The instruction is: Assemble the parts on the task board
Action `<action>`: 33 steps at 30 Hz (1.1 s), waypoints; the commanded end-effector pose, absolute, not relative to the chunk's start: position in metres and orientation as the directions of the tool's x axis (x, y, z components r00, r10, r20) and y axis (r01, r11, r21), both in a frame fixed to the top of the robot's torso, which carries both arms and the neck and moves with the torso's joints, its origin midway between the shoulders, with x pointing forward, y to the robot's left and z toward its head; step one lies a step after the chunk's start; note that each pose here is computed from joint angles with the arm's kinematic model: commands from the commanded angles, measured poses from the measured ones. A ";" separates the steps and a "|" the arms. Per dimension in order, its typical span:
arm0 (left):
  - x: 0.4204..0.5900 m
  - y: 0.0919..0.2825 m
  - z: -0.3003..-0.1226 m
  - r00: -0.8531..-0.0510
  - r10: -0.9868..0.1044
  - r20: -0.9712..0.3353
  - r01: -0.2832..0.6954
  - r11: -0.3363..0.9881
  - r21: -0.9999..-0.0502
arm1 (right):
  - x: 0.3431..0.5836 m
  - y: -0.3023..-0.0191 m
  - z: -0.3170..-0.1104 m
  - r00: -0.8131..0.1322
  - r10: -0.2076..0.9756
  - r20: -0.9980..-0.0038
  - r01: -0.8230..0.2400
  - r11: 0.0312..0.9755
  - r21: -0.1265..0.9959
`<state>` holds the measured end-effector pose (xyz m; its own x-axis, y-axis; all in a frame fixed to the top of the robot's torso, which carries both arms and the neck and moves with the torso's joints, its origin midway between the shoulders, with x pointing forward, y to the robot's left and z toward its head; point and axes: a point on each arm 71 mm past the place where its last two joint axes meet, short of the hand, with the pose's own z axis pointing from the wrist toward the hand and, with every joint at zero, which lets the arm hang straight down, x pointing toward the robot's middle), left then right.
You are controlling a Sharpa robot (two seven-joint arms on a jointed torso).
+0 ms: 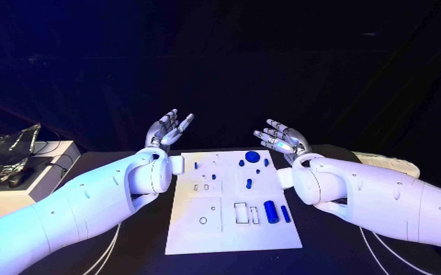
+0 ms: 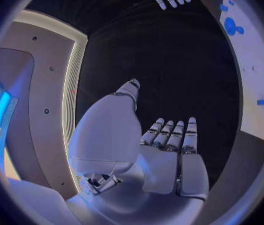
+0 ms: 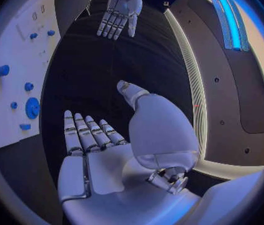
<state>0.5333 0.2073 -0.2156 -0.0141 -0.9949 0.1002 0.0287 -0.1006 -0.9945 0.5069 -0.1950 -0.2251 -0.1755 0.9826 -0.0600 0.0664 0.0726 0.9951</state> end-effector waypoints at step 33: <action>0.503 0.230 -0.187 -0.349 -0.937 -0.004 0.108 -0.036 -0.994 | 0.554 -0.198 -0.191 -0.176 0.296 -0.939 -0.507 0.790 0.344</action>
